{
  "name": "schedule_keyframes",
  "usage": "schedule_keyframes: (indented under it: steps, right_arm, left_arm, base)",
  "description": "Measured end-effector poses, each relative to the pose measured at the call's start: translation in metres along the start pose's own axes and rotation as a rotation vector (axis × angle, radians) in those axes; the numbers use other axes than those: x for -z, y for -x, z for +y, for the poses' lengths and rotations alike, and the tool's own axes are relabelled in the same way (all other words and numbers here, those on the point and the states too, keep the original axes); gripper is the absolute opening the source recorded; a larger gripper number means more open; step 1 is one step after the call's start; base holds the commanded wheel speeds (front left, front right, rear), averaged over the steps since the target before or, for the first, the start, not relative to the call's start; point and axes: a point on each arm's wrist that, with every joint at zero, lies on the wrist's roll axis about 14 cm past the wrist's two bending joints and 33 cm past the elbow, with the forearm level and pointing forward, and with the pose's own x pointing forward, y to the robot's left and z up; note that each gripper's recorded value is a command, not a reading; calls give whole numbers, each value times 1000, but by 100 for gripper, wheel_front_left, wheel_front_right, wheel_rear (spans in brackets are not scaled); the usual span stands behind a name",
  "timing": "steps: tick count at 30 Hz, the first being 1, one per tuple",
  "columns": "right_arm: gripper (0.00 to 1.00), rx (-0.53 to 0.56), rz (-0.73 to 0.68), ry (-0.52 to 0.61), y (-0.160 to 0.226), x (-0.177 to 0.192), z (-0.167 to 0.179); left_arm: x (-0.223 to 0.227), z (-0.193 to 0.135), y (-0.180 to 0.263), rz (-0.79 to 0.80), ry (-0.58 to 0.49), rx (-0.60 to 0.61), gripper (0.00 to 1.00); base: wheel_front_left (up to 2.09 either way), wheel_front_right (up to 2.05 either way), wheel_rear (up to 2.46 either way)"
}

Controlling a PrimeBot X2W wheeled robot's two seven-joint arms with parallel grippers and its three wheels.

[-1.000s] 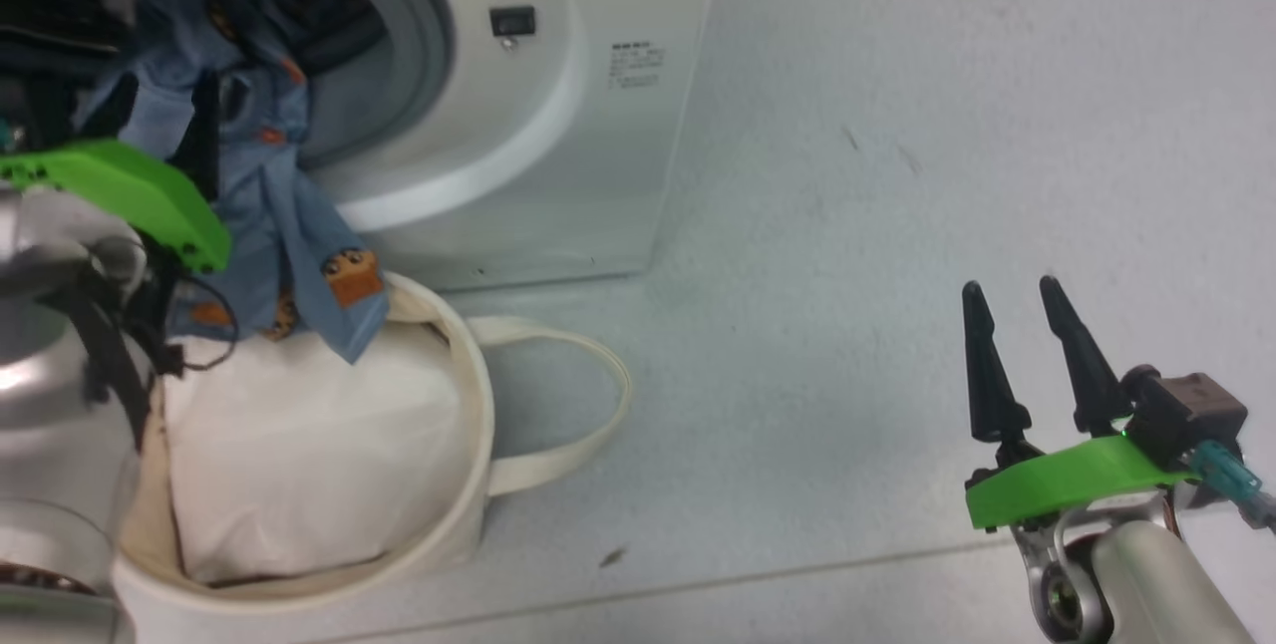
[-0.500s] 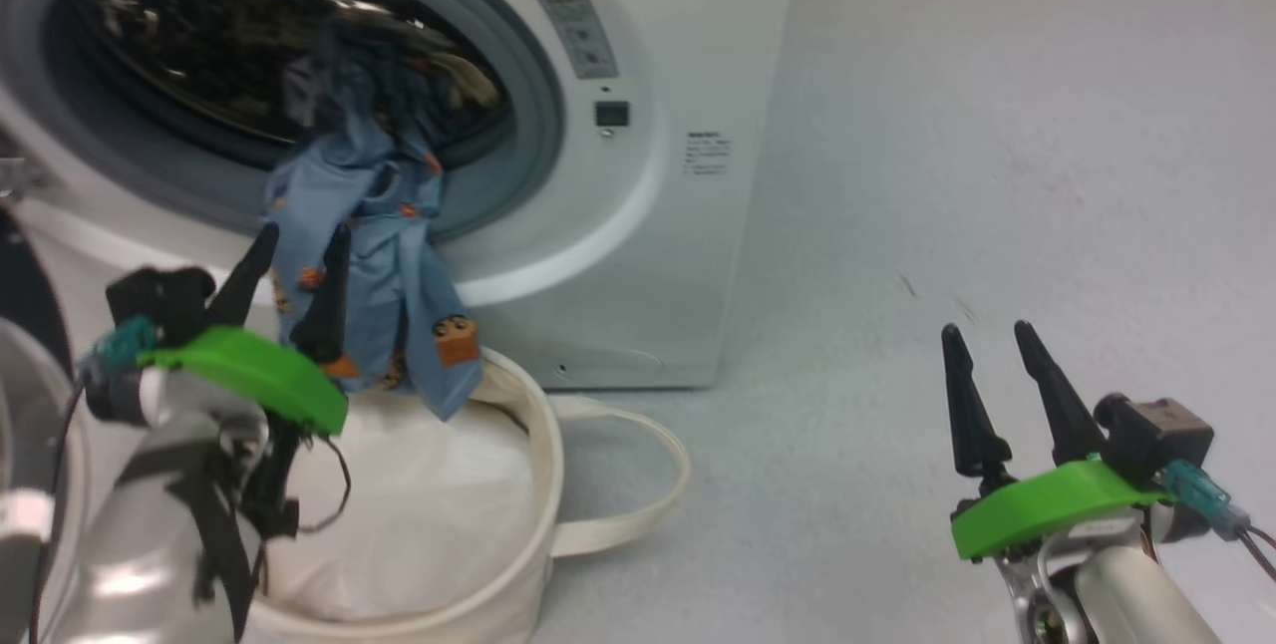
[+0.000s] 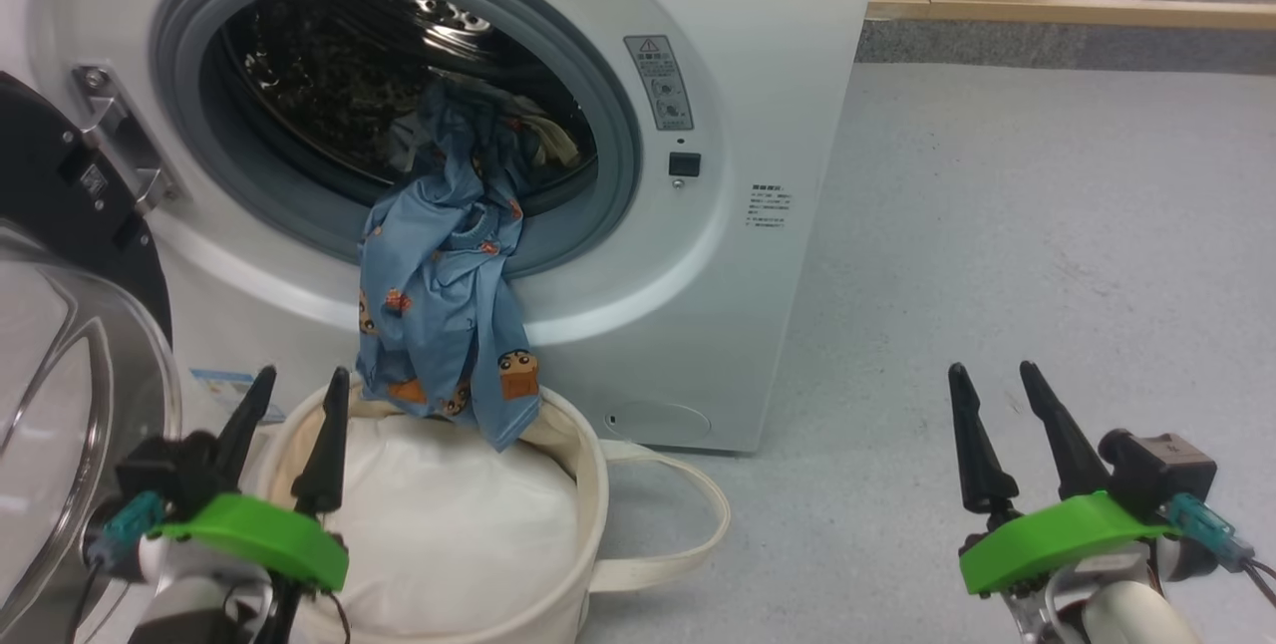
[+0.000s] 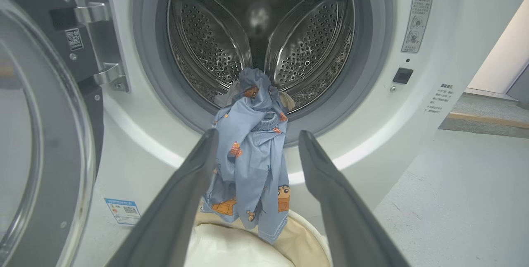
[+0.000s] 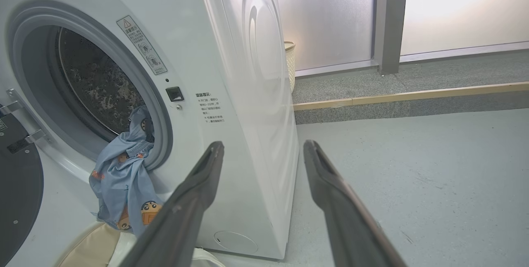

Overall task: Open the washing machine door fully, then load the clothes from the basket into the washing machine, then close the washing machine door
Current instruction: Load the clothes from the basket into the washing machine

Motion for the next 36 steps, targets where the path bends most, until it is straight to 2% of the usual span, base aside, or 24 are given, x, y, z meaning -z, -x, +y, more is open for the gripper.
schedule_keyframes:
  steps: [10, 27, 32, 36]
  right_arm:
    - [100, 14, -25, 23, 0, -10, -6]
    - [100, 49, -30, 33, 5, -12, -18]
    - [100, 56, -21, 31, 6, -9, -21]
    - [100, 68, 7, 24, 6, 1, -26]
  left_arm:
    - [-6, 8, 9, -28, -10, -33, 100]
    - [-4, 1, 5, -27, 7, -28, 100]
    - [12, -1, 5, 21, 10, -23, 100]
    - [61, -20, 10, 173, 13, 35, 100]
  base:
    - [0, 0, 0]
    - [0, 0, 0]
    - [0, 0, 0]
    - [0, 0, 0]
